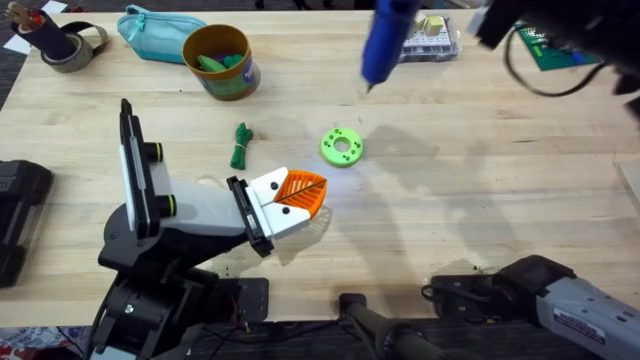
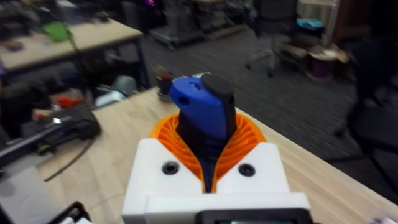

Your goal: Pick up the gripper from the table and insert it into the empty holder that is missing its gripper. Then pick up a screw, insert it into the mounting hole, and use the screwdriver to tighten it. Finally, clean up the table by picking up the vegetable and placing it into the bucket.

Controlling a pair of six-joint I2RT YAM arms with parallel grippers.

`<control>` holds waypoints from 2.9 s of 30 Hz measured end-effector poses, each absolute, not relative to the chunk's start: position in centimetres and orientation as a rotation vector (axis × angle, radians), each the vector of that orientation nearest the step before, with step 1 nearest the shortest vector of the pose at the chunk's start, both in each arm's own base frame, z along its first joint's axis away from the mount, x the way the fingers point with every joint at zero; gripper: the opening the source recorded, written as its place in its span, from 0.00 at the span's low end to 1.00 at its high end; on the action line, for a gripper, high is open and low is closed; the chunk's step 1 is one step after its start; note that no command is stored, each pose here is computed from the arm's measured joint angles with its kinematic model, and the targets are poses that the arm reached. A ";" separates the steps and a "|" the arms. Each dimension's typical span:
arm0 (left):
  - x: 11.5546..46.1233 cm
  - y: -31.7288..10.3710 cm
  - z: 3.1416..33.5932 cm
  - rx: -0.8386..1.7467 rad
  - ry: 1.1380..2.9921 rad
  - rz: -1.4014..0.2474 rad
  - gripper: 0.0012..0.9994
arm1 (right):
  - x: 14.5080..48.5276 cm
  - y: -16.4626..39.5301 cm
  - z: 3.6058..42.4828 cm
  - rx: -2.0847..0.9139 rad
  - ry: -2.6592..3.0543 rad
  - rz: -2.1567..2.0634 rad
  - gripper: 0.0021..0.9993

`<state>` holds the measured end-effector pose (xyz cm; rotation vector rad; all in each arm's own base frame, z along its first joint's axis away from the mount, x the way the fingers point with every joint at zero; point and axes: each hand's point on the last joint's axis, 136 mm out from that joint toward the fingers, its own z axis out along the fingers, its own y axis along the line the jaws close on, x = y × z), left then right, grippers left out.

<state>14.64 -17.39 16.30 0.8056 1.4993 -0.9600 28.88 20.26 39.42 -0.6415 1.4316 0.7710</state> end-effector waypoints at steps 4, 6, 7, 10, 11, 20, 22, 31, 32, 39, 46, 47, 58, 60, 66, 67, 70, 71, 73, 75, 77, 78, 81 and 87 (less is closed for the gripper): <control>14.7 -17.4 16.3 0.805 1.500 -0.960 0.02 | 28.5 21.2 38.2 -0.666 1.447 0.811 0.04; 14.6 -17.4 16.3 0.805 1.500 -0.961 0.02 | 28.8 21.2 38.1 -0.660 1.448 0.807 0.04; 14.7 -17.4 16.3 0.805 1.500 -0.960 0.02 | 28.8 21.3 38.1 -0.661 1.444 0.810 0.04; 14.7 -17.4 16.3 0.805 1.500 -0.960 0.02 | 28.6 21.6 38.5 -0.675 1.425 0.822 0.04; 14.7 -17.4 16.3 0.804 1.500 -0.960 0.02 | 28.4 21.7 38.8 -0.685 1.414 0.830 0.04; 14.7 -17.4 16.3 0.805 1.500 -0.960 0.02 | 27.8 23.4 45.8 -0.879 1.217 0.963 0.04; 14.7 -17.4 16.3 0.805 1.500 -0.960 0.02 | 27.8 23.9 47.1 -0.930 1.182 1.004 0.04; 14.7 -17.4 16.3 0.804 1.500 -0.961 0.02 | 26.4 26.2 50.2 -1.188 0.951 1.184 0.04; 14.7 -17.4 16.3 0.804 1.501 -0.961 0.02 | 26.1 26.5 50.3 -1.208 0.936 1.204 0.04; 14.7 -17.4 16.3 0.803 1.501 -0.962 0.02 | 21.9 28.9 50.4 -1.337 0.846 1.355 0.04; 14.7 -17.4 16.3 0.803 1.501 -0.962 0.02 | 19.0 30.5 50.1 -1.406 0.835 1.469 0.04; 14.6 -17.4 16.3 0.803 1.501 -0.962 0.02 | 18.8 30.5 50.1 -1.409 0.834 1.475 0.04; 14.6 -17.4 16.3 0.803 1.502 -0.963 0.02 | 17.0 31.1 49.6 -1.487 0.783 1.497 0.04; 14.6 -17.4 16.3 0.803 1.502 -0.962 0.02 | 16.8 31.2 49.6 -1.495 0.771 1.495 0.04; 14.7 -17.4 16.3 0.803 1.502 -0.962 0.02 | 16.5 31.2 49.5 -1.508 0.746 1.484 0.04; 14.6 -17.4 16.3 0.803 1.502 -0.963 0.02 | 16.5 31.3 49.5 -1.508 0.745 1.483 0.04; 14.6 -17.4 16.3 0.803 1.502 -0.962 0.02 | 16.5 31.2 49.6 -1.510 0.736 1.477 0.04; 14.7 -17.4 16.3 0.803 1.502 -0.962 0.02 | 16.4 31.2 49.6 -1.511 0.725 1.472 0.04; 14.6 -17.4 16.3 0.803 1.502 -0.963 0.02 | 16.1 31.3 49.5 -1.517 0.703 1.465 0.04; 14.6 -17.4 16.3 0.803 1.502 -0.962 0.02 | 15.9 31.5 49.1 -1.520 0.700 1.473 0.04; 14.7 -17.4 16.3 0.803 1.502 -0.963 0.02 | 15.9 31.7 48.5 -1.523 0.702 1.481 0.04; 14.6 -17.4 16.3 0.803 1.502 -0.963 0.02 | 15.8 31.8 48.2 -1.525 0.697 1.483 0.04; 14.6 -17.4 16.3 0.803 1.502 -0.963 0.02 | 15.5 32.1 47.3 -1.527 0.679 1.483 0.04; 14.7 -17.4 16.3 0.803 1.502 -0.963 0.02 | 14.9 32.6 45.1 -1.514 0.651 1.495 0.04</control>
